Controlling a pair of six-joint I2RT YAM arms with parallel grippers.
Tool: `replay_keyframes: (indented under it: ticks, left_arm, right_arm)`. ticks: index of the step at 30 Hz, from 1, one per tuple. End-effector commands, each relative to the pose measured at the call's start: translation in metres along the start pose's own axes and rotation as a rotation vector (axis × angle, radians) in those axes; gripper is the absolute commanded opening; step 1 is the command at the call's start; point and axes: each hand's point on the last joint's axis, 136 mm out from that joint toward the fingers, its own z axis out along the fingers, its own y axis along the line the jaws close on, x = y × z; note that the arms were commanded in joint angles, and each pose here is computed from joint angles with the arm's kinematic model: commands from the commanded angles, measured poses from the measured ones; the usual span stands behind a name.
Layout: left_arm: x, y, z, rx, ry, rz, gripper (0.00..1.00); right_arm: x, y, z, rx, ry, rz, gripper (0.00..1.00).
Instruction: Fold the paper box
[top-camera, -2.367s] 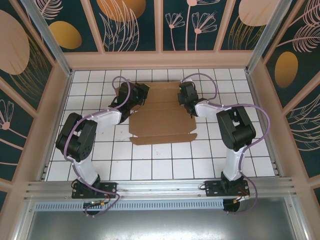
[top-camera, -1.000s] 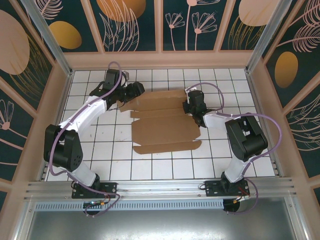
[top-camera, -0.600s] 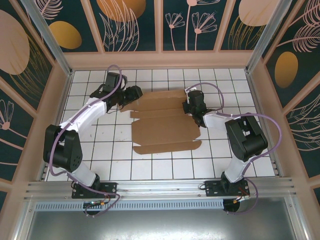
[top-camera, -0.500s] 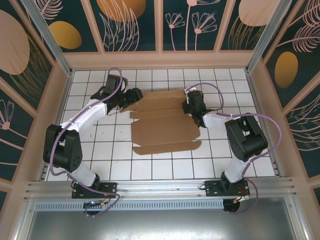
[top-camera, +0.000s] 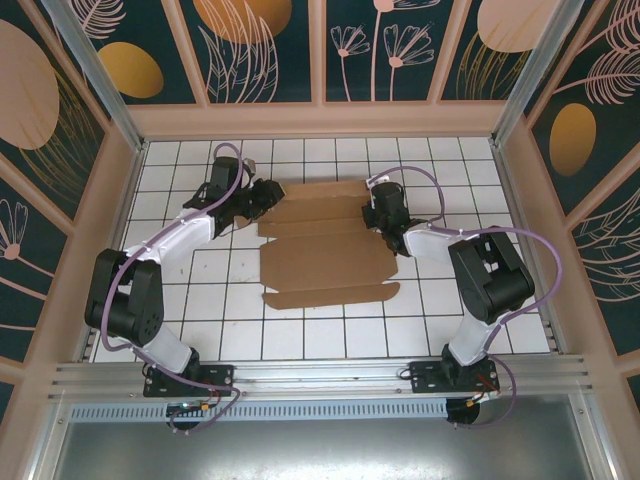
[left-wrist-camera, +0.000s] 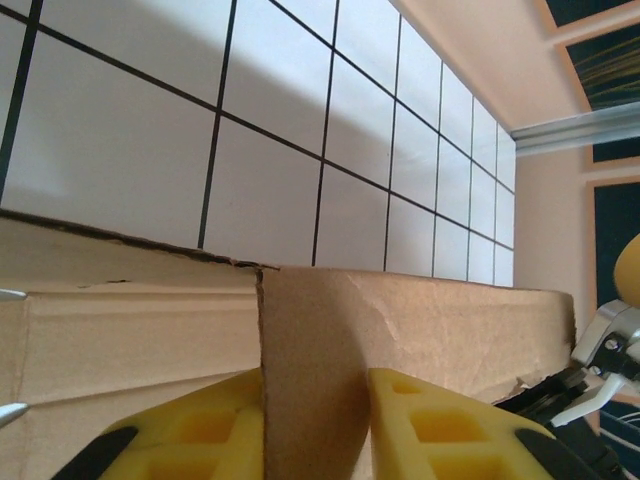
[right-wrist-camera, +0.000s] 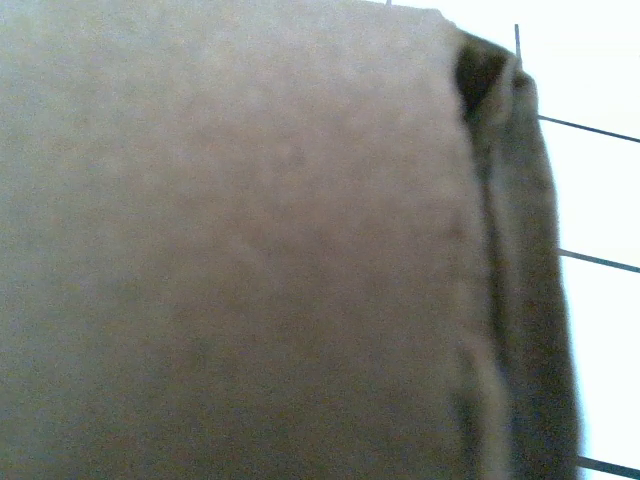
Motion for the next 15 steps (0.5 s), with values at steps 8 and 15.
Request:
replay_keyframes:
  ticks: [8,15]
  left_arm:
    - [-0.005,0.006,-0.012,0.033,-0.038,-0.019,0.24]
    - [-0.017,0.001,-0.045,-0.026,-0.104,0.094,0.68]
  right_arm:
    - [0.017,0.001,-0.002,0.026,0.058,-0.079,0.0]
    - [0.015,-0.001,-0.001,0.018,0.097,-0.059,0.0]
